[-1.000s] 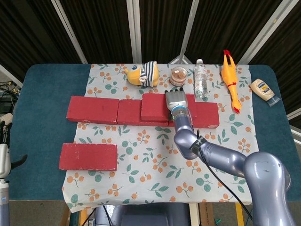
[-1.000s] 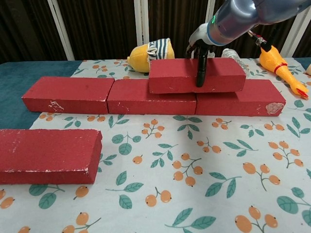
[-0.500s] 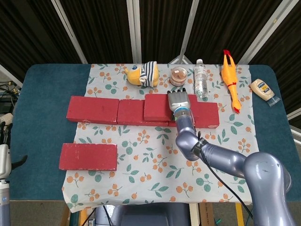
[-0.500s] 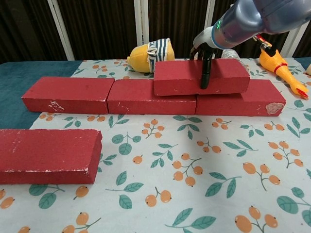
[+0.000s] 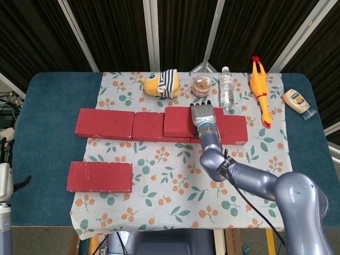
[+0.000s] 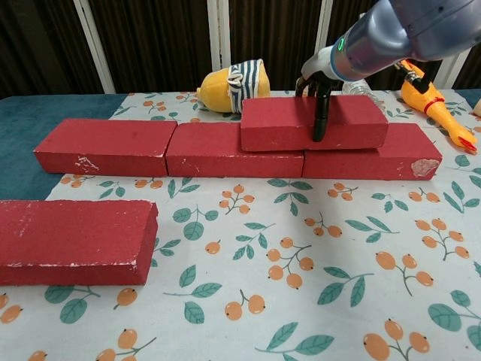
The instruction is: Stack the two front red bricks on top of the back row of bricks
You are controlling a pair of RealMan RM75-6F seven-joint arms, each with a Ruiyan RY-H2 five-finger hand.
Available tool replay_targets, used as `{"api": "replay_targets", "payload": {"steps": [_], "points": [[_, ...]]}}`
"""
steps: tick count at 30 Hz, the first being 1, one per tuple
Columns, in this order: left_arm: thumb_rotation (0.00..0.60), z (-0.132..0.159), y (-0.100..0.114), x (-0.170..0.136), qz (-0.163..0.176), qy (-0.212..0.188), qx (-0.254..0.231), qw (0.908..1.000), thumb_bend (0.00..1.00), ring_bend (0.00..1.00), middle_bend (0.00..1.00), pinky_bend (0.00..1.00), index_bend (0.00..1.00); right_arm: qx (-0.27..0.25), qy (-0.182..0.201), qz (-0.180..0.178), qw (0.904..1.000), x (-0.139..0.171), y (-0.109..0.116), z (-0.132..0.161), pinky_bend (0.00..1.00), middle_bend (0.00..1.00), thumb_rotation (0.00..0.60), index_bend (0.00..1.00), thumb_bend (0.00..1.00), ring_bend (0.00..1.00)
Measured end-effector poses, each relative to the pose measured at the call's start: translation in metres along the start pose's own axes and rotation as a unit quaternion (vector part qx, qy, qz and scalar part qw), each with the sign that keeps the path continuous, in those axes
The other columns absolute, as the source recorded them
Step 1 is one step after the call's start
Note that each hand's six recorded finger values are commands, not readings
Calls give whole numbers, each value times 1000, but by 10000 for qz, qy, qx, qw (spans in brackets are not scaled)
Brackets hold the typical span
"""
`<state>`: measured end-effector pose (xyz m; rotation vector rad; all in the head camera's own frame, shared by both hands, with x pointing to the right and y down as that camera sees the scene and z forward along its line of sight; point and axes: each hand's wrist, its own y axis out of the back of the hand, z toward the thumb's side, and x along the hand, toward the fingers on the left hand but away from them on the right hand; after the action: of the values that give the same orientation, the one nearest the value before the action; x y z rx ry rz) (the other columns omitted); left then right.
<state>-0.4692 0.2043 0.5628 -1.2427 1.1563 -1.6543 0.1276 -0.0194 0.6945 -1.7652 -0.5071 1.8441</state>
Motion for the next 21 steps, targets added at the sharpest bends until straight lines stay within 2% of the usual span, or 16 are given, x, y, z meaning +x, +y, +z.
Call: {"api": "replay_targets", "payload": {"steps": [16,21], "points": [[600,1,0,0,10,-1,7,10000,0,0,0,164,0,-118,14,8,9999,-2,-7,-4,0,261,600,202,106,113],[600,1,-1,0,-6,-8,22,10000,0,0,0,164,1,-163,33,3,9999,-1,-6,-5,0,195,600,185,106,51]]}}
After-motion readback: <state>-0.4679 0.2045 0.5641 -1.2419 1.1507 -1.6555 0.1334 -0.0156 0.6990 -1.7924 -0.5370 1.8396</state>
